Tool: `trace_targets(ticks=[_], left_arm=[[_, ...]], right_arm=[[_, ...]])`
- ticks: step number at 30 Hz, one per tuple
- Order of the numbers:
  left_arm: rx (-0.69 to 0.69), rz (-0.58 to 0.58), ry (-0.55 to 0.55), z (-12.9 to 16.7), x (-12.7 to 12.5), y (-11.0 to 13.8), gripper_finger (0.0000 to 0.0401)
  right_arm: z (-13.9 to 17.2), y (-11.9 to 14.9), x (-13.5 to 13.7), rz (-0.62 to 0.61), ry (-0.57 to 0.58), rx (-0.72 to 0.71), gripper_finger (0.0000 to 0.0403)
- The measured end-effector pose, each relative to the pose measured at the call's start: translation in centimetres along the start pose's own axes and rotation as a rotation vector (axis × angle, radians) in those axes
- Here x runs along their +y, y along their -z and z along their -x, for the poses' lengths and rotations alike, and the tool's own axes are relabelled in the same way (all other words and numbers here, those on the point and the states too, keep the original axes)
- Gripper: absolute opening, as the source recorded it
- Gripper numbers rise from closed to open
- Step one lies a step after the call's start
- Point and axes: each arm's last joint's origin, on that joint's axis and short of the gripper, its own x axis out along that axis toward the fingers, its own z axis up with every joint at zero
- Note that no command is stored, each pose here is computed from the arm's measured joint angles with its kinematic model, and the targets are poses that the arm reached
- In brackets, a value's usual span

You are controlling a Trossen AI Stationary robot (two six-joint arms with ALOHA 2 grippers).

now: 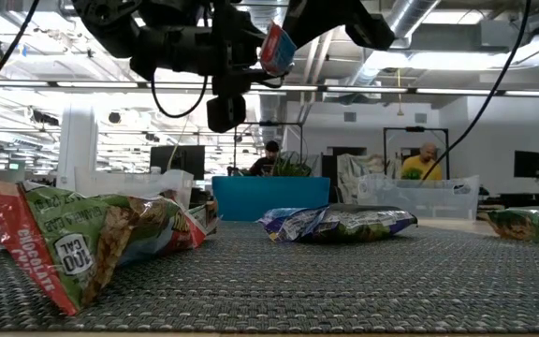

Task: Pick and place Granola Bars by type
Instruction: Put the red granola bar into the left transparent bin

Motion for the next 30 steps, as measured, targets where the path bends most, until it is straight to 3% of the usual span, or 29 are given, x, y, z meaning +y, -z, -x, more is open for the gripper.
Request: trace_targets(ticks=[7,14,24,30], left_arm=[[-0.011,-0.02,-0.018,0.0,0.1,0.0,0.0015],[-0.028,-0.011,-0.056,0.1,0.3,0.0,0.0038],[-0.06,0.002,-0.26,0.5,1.6,0.3,0.0011],[-0.191,0.014,-0.518,3.5,1.8,-1.0,0.003]], right_arm=[[0.0,0.0,-0.1,-0.003,0.004,0.001,0.0],[-0.2,-0.2,-0.8,0.009,0.061,0.028,0.0023],[2.3,-0.8,-2.8,0.054,0.149,0.092,0.0134],[4.2,-0.7,-4.1,0.074,0.232,0.111,0.017]])
